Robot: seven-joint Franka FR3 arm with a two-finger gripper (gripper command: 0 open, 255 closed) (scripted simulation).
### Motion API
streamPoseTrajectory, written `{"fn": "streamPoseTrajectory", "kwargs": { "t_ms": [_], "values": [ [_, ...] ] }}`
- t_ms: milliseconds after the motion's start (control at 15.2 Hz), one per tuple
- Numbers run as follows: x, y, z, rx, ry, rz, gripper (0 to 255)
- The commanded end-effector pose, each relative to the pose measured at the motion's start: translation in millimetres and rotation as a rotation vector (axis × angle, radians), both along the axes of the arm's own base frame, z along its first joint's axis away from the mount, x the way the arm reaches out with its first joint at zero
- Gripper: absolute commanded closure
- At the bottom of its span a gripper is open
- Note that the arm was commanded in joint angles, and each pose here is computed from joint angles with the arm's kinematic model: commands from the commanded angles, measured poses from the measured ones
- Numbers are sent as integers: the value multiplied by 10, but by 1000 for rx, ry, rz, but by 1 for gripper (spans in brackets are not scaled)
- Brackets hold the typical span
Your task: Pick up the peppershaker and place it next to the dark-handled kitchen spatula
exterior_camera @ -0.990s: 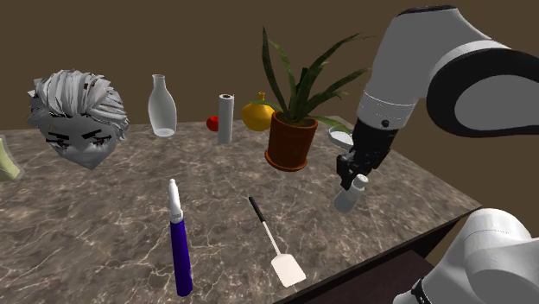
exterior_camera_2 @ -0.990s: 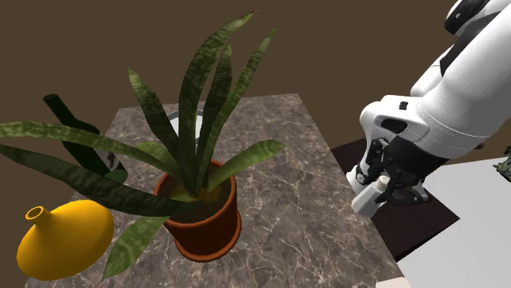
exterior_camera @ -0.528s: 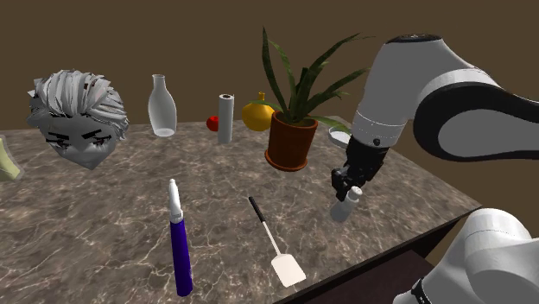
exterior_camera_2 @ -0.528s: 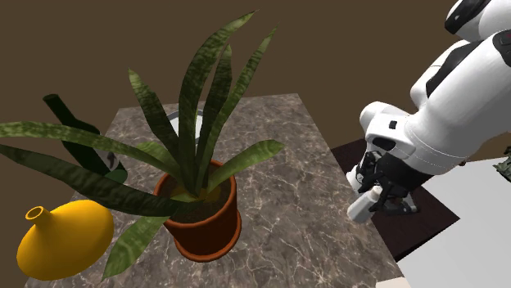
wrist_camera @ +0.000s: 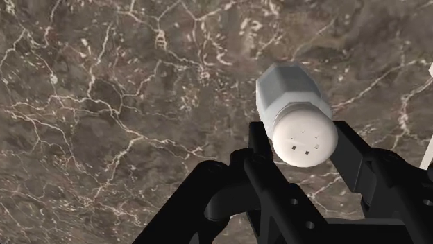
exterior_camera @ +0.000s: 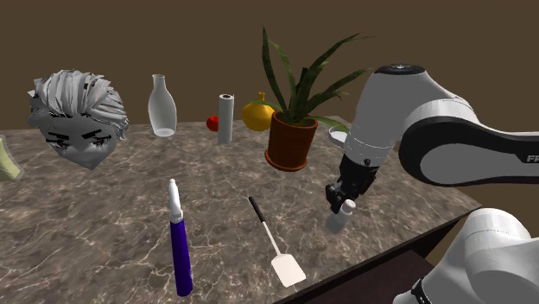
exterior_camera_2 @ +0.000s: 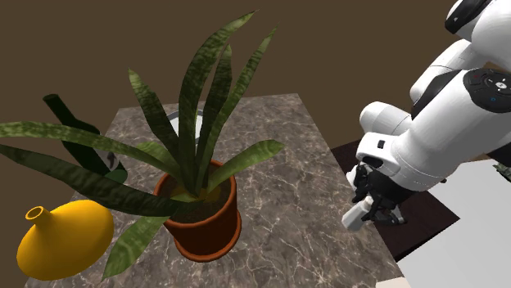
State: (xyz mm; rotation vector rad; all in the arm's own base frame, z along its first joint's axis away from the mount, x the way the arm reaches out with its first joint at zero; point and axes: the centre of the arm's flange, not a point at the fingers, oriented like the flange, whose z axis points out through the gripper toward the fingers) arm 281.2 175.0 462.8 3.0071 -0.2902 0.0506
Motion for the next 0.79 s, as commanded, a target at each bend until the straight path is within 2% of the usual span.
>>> {"fn": "streamPoseTrajectory", "kwargs": {
  "t_ms": [0, 330, 726],
  "values": [
    [-2, -2, -97, 0, -1, 0, 255],
    [-2, -2, -361, 0, -1, 0, 255],
    [-2, -2, -375, 0, -1, 0, 255]
  ]
}}
